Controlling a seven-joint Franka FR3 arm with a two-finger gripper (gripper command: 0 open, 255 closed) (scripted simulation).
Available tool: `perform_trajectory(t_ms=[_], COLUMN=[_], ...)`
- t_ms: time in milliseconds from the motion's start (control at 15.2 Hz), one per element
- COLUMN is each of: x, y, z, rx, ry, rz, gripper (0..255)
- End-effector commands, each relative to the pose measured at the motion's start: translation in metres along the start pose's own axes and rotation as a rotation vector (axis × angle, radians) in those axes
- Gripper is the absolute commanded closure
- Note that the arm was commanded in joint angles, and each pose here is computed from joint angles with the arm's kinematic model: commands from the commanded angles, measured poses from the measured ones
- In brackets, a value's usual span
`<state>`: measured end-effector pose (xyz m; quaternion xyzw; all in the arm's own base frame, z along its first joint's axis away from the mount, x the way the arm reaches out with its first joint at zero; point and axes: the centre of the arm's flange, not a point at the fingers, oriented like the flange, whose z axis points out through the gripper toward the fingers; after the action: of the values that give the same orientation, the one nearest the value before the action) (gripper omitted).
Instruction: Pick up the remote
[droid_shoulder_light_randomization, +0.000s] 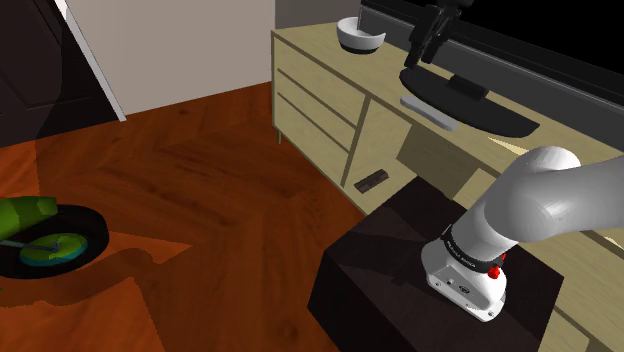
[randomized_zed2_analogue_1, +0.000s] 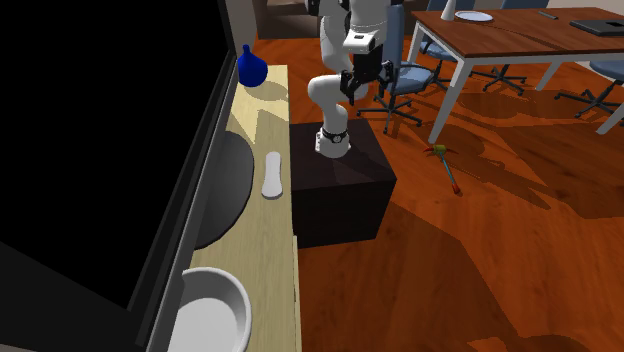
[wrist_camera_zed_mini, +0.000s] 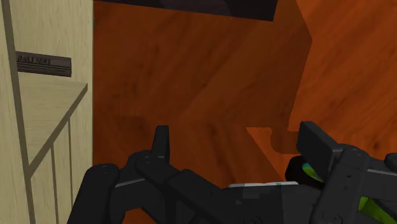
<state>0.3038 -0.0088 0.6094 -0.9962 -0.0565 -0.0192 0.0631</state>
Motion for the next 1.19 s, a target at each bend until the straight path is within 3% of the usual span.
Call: perform_trajectory(t_ms=[0,1122], x=[0.000,0.002], y=[0.000,0.188], z=[0.000,0.100], rx=[0.000,-0.088], ry=[0.000,-0.020], rz=[0.000,0.056], gripper=[0,0])
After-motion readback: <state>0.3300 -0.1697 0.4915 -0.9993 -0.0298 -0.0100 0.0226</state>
